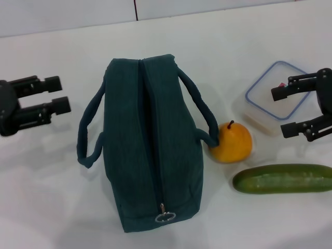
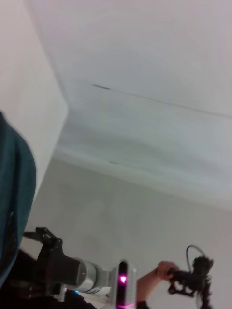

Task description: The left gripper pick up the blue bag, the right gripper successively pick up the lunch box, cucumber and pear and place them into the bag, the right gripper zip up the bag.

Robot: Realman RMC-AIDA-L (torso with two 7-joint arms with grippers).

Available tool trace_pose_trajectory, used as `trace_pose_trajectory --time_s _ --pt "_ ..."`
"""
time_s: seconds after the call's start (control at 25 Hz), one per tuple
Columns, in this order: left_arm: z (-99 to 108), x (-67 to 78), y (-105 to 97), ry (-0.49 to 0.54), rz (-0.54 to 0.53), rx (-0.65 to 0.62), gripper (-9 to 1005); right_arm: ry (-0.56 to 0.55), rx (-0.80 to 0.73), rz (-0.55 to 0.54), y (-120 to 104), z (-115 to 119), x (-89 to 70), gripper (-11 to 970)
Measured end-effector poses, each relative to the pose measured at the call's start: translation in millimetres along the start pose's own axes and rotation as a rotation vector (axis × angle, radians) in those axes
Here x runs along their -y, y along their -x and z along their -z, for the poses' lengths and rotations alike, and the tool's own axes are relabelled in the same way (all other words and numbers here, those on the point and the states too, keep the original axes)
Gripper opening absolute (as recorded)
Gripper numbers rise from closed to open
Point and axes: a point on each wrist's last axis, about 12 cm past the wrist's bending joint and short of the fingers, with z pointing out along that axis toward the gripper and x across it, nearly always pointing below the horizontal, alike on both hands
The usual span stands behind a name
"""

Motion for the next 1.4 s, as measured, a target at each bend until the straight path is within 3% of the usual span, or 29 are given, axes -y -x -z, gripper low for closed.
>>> trace_pose_trajectory --time_s 0.16,0.2,0.32,0.52,1.16,1.4 --pt "-11 -4.6 13 -0.037 0.12 -0.075 680 0.0 0.0 -0.008 0 0 0.0 851" --pt "-20 -8.0 24 -0.046 0.209 -0.133 680 0.0 0.0 -0.011 0 0 0.0 851" --pt "-29 -9.6 32 -0.032 0.273 -0.178 681 0.002 0.0 -0.015 2 -1 0.9 851" --pt "-39 -8.4 38 0.013 0.304 -0.225 683 0.004 0.0 -0.015 3 -1 1.6 850" --pt "-52 -8.4 40 -0.061 0.446 -0.207 688 0.023 0.001 0.0 13 -11 4.8 849" --pt "-53 -8.7 42 -0.06 0.432 -0.184 690 0.03 0.002 -0.004 15 -13 5.2 849"
